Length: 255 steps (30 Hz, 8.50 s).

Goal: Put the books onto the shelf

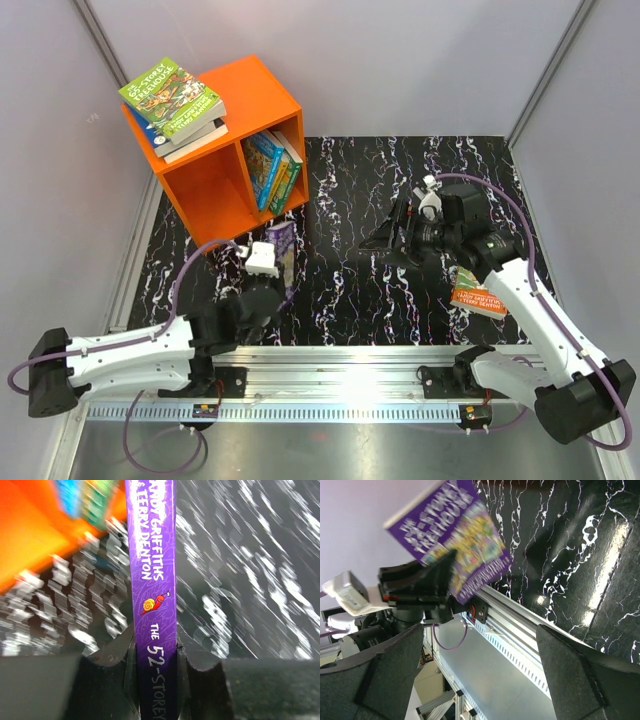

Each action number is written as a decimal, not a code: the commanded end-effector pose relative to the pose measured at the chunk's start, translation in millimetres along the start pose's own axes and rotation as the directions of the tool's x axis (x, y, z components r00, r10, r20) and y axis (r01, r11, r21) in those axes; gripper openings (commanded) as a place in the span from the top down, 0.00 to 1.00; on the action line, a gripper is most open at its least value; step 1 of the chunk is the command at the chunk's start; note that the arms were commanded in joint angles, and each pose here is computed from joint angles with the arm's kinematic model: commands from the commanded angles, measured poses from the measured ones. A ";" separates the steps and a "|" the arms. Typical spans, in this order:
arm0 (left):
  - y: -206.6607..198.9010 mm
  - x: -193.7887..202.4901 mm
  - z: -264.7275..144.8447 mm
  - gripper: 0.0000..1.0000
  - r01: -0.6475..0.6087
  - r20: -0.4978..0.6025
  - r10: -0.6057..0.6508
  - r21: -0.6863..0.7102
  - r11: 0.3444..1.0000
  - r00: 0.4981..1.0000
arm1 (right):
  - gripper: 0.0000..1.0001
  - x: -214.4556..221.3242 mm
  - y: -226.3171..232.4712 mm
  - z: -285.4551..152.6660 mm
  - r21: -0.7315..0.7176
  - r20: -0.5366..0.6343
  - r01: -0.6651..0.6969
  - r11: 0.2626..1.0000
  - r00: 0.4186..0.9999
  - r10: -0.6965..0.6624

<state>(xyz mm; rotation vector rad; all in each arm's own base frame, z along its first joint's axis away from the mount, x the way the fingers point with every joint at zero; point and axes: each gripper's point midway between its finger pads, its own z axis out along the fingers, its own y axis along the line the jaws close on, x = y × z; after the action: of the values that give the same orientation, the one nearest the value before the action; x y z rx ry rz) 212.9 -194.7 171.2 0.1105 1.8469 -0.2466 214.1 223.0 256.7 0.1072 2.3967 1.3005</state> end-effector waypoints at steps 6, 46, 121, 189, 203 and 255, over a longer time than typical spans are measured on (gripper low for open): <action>86.9 -93.3 -33.3 1.00 0.150 0.411 -0.006 -0.319 0.936 0.912 | 0.00 5.0 0.6 0.1 -0.001 -0.034 0.017 1.000 0.999 -0.017; 159.0 -192.1 80.0 1.00 -0.150 0.639 0.482 -0.502 0.852 0.599 | 0.02 43.5 -48.2 63.8 0.083 -0.292 -0.087 0.993 0.950 0.108; 122.6 -132.0 37.7 0.14 0.174 0.524 -0.092 -0.109 0.979 0.847 | 0.02 65.4 -34.9 77.7 -0.061 -0.238 -0.030 0.998 0.971 0.015; 213.5 37.0 161.5 1.00 0.278 -0.052 -0.394 -0.625 0.730 0.918 | 0.04 20.7 -41.3 84.3 -0.083 -0.180 0.003 0.997 0.984 -0.018; 201.4 23.7 140.8 1.00 0.336 0.022 -0.390 -0.552 0.763 0.921 | 0.04 1.2 -27.9 70.6 -0.069 -0.122 0.066 0.995 0.990 -0.074; 0.6 63.3 -66.8 1.00 0.366 -0.317 -0.365 -0.059 0.929 0.875 | 0.09 -61.7 -404.4 -126.4 0.504 0.684 -0.808 0.305 0.589 0.431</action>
<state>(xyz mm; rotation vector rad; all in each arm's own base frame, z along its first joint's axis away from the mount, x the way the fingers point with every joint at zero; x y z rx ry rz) 123.7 -184.1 110.8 -0.1218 2.2586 -0.4927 270.0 -147.4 22.6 1.7037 2.2610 0.0844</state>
